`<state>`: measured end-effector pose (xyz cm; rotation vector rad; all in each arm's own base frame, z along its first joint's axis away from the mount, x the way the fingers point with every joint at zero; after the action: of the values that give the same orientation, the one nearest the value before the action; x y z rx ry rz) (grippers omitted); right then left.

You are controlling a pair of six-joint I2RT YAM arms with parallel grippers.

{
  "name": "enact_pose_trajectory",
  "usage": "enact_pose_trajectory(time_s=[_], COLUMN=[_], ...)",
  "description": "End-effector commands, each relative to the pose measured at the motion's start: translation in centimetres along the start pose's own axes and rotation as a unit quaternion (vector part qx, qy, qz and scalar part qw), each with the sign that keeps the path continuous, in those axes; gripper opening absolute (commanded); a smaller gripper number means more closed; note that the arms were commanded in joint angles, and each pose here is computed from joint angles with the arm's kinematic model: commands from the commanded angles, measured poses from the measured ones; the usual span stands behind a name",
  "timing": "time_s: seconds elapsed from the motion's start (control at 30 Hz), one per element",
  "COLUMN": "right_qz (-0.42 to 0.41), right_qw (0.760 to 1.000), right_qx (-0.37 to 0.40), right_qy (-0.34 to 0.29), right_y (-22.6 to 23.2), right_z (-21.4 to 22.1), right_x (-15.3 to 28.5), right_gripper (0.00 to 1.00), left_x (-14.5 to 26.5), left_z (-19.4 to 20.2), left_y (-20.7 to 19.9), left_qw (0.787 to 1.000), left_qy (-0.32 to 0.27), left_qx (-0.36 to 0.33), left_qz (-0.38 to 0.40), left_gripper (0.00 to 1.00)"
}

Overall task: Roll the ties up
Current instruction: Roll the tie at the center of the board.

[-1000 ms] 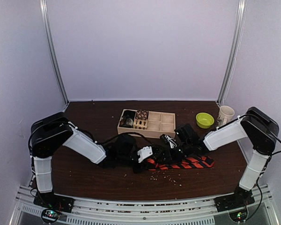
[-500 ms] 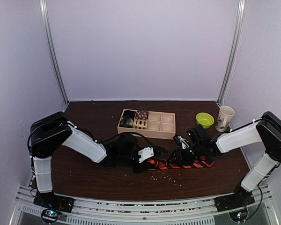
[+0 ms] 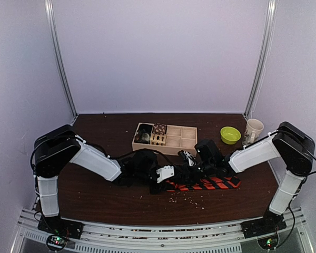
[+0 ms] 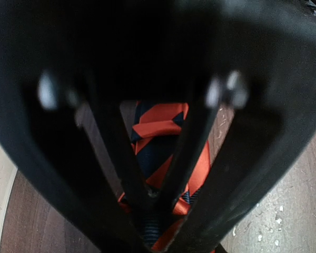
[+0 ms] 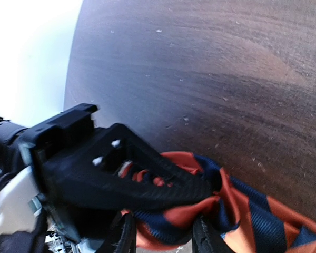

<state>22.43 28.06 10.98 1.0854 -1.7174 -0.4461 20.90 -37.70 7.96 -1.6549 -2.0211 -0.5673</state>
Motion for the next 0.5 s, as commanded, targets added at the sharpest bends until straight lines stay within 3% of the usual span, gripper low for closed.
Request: enact_pose_trajectory(time_s=[0.0, 0.07, 0.1, 0.17, 0.23, 0.47], right_qz=[0.001, 0.014, 0.020, 0.026, 0.032, 0.046], right_qw=[1.000, 1.000, 1.000, 1.000, 0.999, 0.998], right_qx=[-0.004, -0.007, -0.008, -0.009, -0.013, -0.044], right_qy=[-0.001, 0.007, 0.009, 0.012, 0.018, 0.030], right_y=[-0.4, -1.0, -1.3, -1.5, -2.0, -4.4], right_z=[-0.5, 0.0, 0.3, 0.7, 1.3, 3.4], right_x=[-1.2, -1.3, -1.3, -1.2, -1.1, -0.3], right_gripper=[0.34, 0.22, 0.10, 0.00, 0.00, 0.00], left_x=[-0.4, -0.4, -0.4, -0.4, -0.4, 0.6], left_z=[4.9, 4.9, 4.8, 4.7, 4.5, 1.8], left_y=[-0.6, -0.6, -0.6, -0.6, -0.5, 0.4], left_qw=[0.993, 0.994, 0.994, 0.994, 0.995, 0.999], left_qy=[0.112, 0.111, 0.111, 0.110, 0.102, 0.027], left_qx=[0.020, 0.019, 0.018, 0.017, 0.016, 0.023], left_qz=[0.013, 0.014, 0.014, 0.013, 0.011, -0.007], left_gripper=[0.30, 0.30, 0.30, 0.31, 0.35, 0.65])
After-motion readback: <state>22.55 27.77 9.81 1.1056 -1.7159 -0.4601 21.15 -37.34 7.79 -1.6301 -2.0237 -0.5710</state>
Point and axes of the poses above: each gripper's point midway between its finger pads, its own x axis back along the fingers, its own y axis along the line the jaws close on, z = x × y, the point moved 9 cm from there along x, back along the fingers, and after that the axes turned 12 degrees about x, right-handed, at the moved point
